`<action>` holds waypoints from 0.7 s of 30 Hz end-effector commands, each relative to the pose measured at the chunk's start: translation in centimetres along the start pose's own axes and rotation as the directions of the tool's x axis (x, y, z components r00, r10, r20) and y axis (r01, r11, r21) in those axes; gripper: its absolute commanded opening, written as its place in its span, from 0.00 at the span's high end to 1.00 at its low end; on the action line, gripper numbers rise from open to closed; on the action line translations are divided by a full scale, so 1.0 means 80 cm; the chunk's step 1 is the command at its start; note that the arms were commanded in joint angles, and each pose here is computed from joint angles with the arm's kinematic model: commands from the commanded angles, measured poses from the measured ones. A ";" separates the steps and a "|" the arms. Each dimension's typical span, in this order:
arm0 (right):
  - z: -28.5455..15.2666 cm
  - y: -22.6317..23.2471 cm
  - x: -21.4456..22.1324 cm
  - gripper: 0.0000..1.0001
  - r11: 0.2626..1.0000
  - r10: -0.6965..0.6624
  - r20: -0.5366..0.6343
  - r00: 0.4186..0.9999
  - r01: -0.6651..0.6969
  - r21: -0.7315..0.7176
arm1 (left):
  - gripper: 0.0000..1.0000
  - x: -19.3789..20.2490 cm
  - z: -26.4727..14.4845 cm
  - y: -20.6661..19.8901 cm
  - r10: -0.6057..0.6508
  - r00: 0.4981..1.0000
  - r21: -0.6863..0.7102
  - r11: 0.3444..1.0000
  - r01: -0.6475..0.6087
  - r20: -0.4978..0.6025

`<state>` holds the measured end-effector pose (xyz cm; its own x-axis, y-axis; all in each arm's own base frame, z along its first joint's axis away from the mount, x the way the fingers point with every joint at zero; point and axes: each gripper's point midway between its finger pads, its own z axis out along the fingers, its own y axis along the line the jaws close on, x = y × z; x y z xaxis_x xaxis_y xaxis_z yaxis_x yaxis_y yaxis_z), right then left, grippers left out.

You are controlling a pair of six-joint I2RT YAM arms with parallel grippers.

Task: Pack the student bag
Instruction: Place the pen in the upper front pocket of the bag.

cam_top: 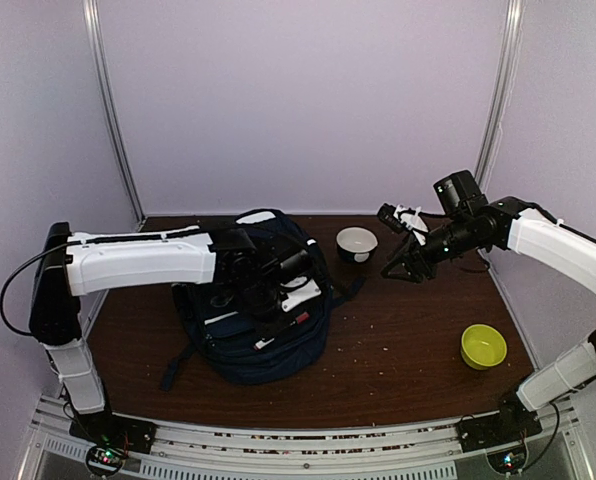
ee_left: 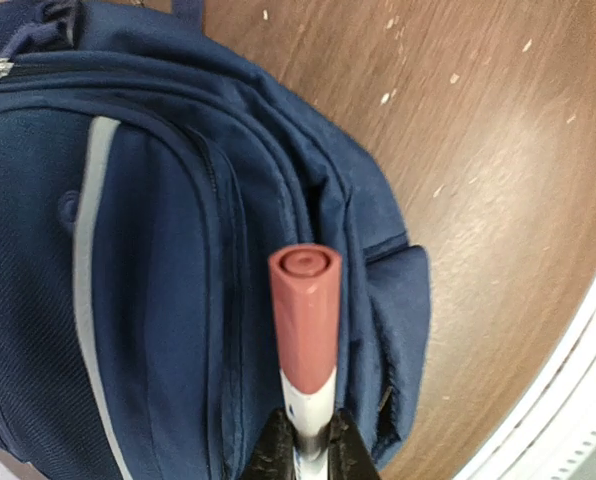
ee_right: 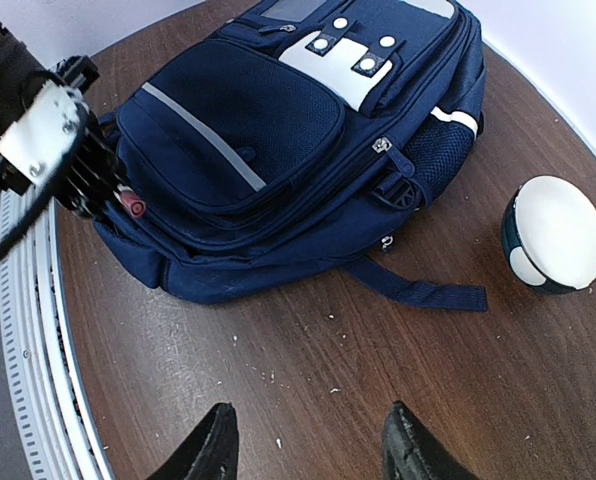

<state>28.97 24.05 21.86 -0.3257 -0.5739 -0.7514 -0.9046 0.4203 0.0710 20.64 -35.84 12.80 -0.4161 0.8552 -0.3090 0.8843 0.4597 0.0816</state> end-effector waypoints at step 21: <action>0.001 -0.003 -0.004 0.51 1.000 0.002 -0.001 1.000 -0.002 0.007 | 0.99 0.009 0.011 0.125 0.087 0.951 -0.568 0.784 -0.248 -0.296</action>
<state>29.02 24.07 21.70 -0.3284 -0.5757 -0.7488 -0.9043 0.4205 0.0734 27.53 -31.56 11.48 -0.3701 0.9285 -0.0308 0.7430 0.3157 0.5902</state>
